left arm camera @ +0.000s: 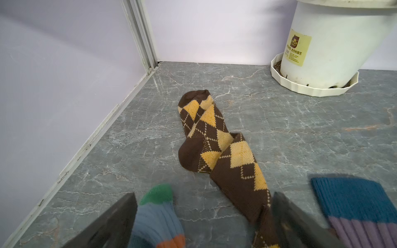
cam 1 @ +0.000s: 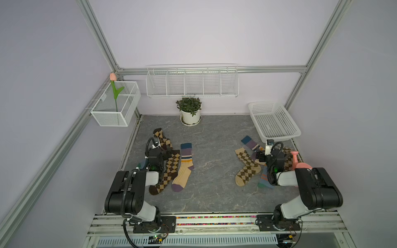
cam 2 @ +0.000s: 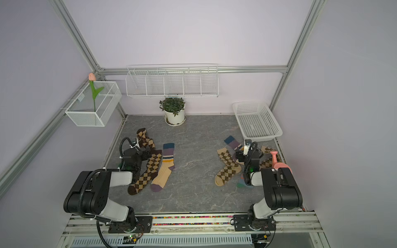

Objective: Place the socks together as a pair
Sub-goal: Pick up the bin at the corner of the board.

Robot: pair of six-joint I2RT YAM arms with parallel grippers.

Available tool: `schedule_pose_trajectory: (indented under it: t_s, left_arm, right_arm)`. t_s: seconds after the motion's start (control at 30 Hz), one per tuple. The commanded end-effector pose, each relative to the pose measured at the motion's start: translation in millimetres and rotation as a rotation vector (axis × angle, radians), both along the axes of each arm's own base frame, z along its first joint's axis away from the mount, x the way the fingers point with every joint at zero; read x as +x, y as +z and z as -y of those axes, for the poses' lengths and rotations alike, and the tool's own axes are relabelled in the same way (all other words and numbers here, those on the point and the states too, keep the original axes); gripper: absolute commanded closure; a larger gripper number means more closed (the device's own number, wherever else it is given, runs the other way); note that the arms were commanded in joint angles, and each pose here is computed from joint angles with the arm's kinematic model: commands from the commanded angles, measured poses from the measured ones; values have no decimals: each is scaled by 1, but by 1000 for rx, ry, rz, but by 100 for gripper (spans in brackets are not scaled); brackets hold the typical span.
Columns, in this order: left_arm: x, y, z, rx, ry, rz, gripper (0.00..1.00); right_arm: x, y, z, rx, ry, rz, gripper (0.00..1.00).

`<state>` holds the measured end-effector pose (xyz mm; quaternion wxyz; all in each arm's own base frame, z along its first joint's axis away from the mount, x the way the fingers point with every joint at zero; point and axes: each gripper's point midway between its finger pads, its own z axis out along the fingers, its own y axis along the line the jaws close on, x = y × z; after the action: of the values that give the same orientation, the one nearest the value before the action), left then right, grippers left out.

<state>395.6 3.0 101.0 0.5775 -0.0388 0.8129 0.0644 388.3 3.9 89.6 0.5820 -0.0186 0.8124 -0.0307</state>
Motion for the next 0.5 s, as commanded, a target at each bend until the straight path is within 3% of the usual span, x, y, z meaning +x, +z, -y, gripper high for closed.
schedule_pose_trajectory:
  t_s: [0.0, 0.47]
  left_arm:
    - [7, 14, -1, -14, 3, 38, 1]
    - [9, 14, -2, -21, 0, 33, 1]
  right_arm:
    - [2, 6, -1, -10, 15, 31, 11]
    - [3, 6, 5, -10, -18, 26, 11]
